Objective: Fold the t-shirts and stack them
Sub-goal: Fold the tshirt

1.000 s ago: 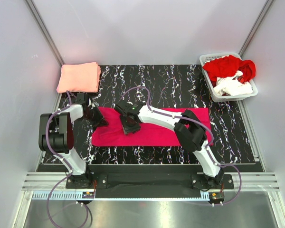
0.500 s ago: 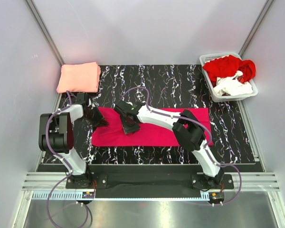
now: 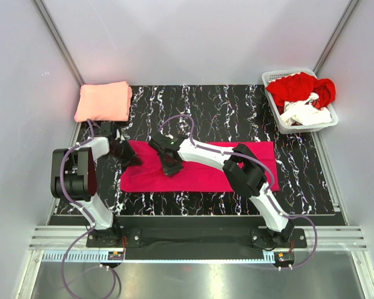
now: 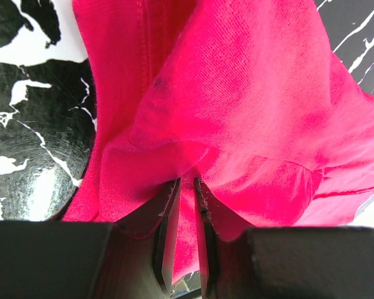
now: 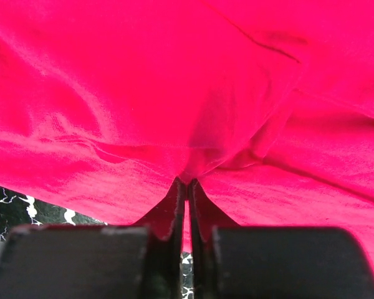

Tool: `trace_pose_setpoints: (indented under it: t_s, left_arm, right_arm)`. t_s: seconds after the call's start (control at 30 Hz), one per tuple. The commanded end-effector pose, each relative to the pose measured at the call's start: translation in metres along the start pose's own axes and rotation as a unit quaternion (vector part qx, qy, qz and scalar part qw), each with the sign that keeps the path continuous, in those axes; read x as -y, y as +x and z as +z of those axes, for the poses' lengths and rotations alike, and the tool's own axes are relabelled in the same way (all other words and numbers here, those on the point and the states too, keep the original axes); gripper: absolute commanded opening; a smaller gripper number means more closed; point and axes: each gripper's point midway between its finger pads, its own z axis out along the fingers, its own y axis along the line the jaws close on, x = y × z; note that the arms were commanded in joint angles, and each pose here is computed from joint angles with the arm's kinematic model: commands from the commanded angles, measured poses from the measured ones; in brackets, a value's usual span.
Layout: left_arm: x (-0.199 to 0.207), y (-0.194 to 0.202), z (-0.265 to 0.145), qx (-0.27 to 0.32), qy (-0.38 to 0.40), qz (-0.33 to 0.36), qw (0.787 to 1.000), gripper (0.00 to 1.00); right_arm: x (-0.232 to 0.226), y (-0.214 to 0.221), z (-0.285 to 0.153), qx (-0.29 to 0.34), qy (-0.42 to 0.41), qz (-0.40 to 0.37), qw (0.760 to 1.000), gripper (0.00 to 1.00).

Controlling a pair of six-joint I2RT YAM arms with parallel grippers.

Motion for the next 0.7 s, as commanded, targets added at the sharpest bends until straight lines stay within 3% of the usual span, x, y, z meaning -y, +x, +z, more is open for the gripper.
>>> trace_pose_setpoints:
  t_s: [0.0, 0.23, 0.67]
  left_arm:
    - [-0.021, -0.015, 0.005, 0.032, -0.046, 0.008, 0.998, 0.22]
    - [-0.021, -0.015, 0.006, 0.032, -0.047, 0.007, 0.998, 0.22]
    - [-0.024, -0.016, 0.006, 0.031, -0.055, 0.008, 0.998, 0.22]
  right_arm:
    - [-0.009, -0.013, -0.019, 0.024, -0.004, -0.001, 1.000, 0.03]
    - [-0.014, -0.010, -0.055, 0.015, -0.025, 0.010, 1.000, 0.00]
    - [-0.011, 0.018, -0.065, -0.025, -0.047, 0.010, 0.999, 0.00]
